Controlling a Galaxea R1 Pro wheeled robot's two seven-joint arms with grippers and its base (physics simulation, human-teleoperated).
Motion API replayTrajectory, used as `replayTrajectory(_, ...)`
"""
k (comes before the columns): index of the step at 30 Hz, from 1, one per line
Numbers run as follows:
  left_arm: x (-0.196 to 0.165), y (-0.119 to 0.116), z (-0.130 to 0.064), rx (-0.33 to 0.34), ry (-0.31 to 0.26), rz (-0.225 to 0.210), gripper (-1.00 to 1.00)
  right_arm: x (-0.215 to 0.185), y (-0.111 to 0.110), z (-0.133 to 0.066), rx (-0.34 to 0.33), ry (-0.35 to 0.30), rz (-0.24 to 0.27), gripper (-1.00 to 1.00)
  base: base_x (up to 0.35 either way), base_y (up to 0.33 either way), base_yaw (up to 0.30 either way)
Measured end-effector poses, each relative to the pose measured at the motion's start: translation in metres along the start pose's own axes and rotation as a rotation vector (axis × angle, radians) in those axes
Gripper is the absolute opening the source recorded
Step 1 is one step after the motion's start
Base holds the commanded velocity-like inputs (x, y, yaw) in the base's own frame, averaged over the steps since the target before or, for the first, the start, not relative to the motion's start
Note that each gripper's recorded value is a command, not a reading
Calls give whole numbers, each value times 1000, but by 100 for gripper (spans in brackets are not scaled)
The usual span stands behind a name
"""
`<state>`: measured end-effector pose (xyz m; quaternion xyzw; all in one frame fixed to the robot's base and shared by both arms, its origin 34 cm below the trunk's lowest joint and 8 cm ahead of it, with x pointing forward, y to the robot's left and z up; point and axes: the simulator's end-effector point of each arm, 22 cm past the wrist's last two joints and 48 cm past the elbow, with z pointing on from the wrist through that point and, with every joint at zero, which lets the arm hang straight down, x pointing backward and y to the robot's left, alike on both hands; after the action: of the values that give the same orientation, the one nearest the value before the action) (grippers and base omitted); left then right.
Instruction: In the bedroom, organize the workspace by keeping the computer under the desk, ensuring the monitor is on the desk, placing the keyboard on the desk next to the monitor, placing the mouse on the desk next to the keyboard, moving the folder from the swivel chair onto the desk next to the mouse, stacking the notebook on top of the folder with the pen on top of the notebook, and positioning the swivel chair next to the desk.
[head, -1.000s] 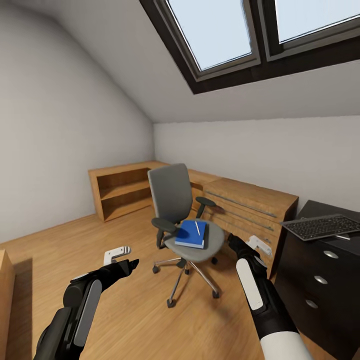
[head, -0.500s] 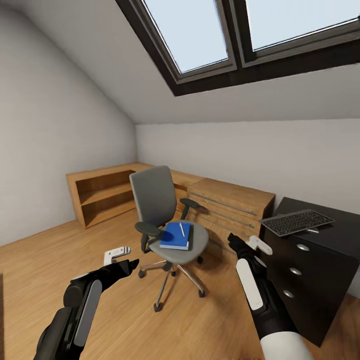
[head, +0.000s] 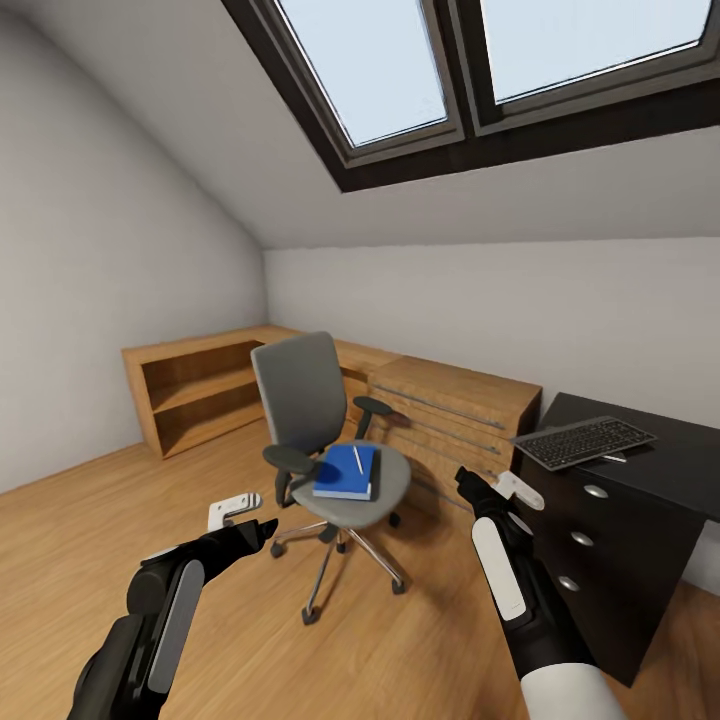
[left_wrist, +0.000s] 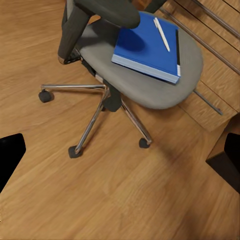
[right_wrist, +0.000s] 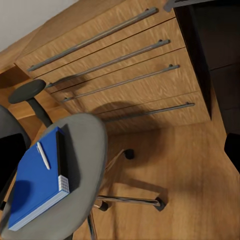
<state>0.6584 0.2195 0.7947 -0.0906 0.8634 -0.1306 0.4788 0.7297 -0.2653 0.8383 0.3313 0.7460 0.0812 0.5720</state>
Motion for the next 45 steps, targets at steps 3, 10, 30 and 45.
replayTrajectory(3, 0, 0, 0, 0, 0, 0, 100, 0, 0, 0, 0, 0, 0, 100, 115, 0, 0)
replayTrajectory(10, 2, 1, 2, -2, 6, -1, 100, 3, -2, 2, 5, 4, -1, 100, 231, 0, 0)
replayTrajectory(30, 14, 5, 12, -8, 33, -4, 100, 16, -10, 10, 23, 25, -8, 100, 124, -6, -91)
replayTrajectory(45, 8, -4, 10, -3, 47, 14, 100, 9, -6, 11, 30, 31, -10, 100, 1, 0, -256)
